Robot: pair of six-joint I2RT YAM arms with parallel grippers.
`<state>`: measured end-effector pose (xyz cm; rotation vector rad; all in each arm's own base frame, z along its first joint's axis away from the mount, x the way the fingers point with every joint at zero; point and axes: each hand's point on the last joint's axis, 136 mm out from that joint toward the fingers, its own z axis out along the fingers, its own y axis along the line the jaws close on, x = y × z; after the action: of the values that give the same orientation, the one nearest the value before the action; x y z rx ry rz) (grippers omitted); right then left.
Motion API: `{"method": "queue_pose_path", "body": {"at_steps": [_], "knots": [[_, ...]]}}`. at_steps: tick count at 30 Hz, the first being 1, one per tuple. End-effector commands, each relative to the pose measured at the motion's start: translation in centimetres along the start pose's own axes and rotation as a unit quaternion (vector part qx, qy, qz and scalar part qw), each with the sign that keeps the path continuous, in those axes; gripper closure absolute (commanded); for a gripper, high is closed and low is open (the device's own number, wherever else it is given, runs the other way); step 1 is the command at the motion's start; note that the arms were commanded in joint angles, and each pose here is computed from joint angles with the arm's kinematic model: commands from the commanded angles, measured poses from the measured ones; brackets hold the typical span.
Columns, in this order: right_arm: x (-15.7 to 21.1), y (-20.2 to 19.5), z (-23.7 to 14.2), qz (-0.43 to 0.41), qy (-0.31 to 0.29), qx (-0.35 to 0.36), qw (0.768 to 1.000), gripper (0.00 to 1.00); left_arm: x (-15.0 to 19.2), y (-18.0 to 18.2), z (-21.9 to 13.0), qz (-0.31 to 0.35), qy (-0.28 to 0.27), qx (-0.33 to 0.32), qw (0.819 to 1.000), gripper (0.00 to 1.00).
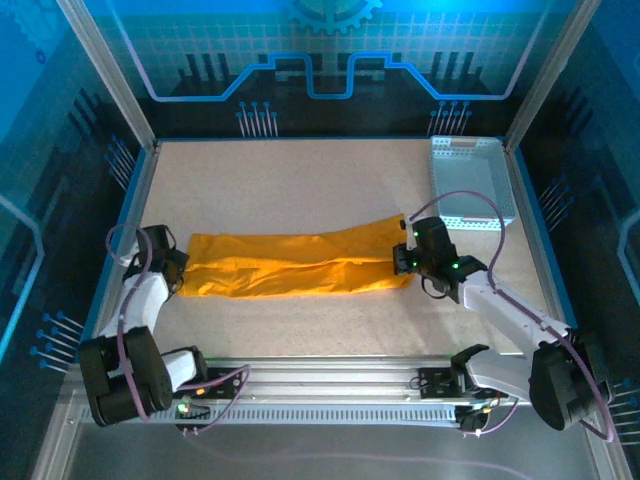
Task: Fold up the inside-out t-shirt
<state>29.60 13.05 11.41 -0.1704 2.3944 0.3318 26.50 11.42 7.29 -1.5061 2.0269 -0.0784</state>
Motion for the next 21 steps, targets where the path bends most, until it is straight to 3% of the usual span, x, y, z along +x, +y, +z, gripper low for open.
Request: {"method": "queue_pose_path", "body": {"at_steps": [1, 4, 7, 11, 15, 21], "knots": [[1.0, 0.8, -0.3, 0.013, 0.017, -0.016, 1.000, 0.90, -0.8, 0.0, -1.4, 0.014, -0.003, -0.007, 1.000, 0.81], [2.3, 0.2, -0.4, 0.035, 0.044, 0.002, 0.998, 0.72, -0.1, -1.5, -1.4, 0.030, 0.029, 0.016, 0.999, 0.75], [3.4, -1.3, -0.5, 0.053, 0.075, 0.045, 0.995, 0.66, 0.9, -3.1, -1.1, 0.054, 0.062, 0.023, 0.996, 0.73], [1.2, -1.8, -1.1, 0.051, 0.064, 0.057, 0.995, 0.51, 3.2, -7.2, -1.1, 0.117, 0.100, 0.052, 0.987, 0.66], [-2.2, -0.7, 0.0, 0.044, 0.059, 0.027, 0.997, 0.49, 7.2, -11.1, 0.0, 0.182, 0.158, 0.071, 0.968, 0.61], [-5.3, 1.7, 5.5, 0.058, 0.082, -0.019, 0.995, 0.48, 10.8, -13.2, 4.1, 0.193, 0.230, 0.086, 0.950, 0.58]]}}
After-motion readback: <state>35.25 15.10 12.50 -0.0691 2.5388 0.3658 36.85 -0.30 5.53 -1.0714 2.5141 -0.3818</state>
